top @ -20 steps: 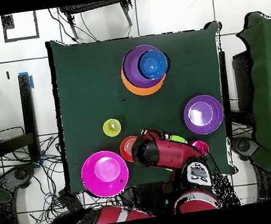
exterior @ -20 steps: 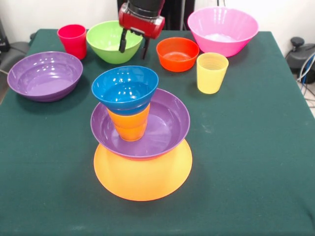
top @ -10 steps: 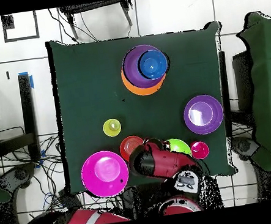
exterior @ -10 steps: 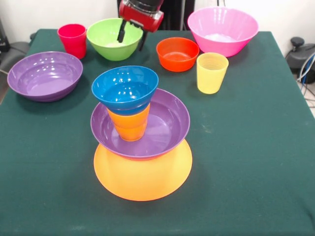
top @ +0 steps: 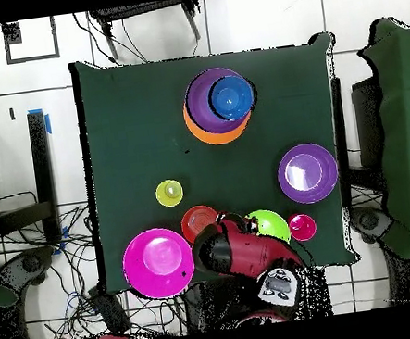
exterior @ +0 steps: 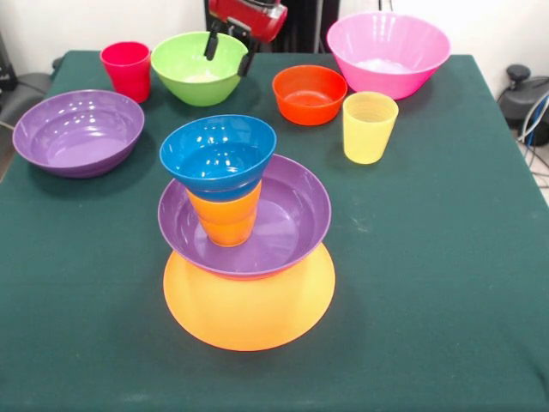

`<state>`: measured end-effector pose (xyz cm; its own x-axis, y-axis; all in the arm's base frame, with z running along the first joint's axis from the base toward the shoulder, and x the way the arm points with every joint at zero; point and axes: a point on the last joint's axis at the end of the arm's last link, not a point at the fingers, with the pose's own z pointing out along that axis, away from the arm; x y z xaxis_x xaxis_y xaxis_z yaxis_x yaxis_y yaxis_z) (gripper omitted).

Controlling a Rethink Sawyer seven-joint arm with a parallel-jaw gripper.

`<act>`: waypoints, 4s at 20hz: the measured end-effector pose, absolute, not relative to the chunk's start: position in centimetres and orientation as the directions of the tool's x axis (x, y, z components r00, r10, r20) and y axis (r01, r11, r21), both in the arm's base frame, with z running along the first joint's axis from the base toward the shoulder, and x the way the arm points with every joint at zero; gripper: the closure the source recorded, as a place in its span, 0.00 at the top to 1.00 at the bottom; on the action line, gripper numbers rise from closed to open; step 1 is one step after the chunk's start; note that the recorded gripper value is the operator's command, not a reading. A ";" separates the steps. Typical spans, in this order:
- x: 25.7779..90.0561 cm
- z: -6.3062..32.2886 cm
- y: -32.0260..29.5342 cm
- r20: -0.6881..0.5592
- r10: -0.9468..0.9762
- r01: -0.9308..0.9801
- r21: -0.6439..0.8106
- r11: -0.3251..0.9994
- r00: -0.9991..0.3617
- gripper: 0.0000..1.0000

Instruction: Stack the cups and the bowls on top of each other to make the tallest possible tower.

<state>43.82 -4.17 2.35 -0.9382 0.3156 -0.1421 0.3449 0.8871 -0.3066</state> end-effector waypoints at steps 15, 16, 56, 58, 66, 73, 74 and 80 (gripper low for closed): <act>41.1 -2.0 -5.8 -0.099 0.393 0.404 -0.301 0.864 -0.914 1.00; 41.0 -2.2 -5.8 -0.095 0.395 0.405 -0.302 0.863 -0.914 1.00; 52.0 8.0 6.3 -0.114 0.160 0.190 -0.347 0.918 -0.981 0.00; 53.7 8.8 6.2 -0.135 0.160 0.198 -0.343 0.918 -0.978 0.00; 60.7 14.1 5.5 -0.097 0.206 0.227 -0.360 0.905 -0.974 0.00; 61.6 19.4 6.8 0.047 0.277 0.239 -0.380 0.894 -0.960 0.00; 61.8 20.1 6.9 0.054 0.281 0.240 -0.381 0.893 -0.958 0.00; 64.8 22.1 6.6 0.008 0.265 0.242 -0.381 0.892 -0.964 0.00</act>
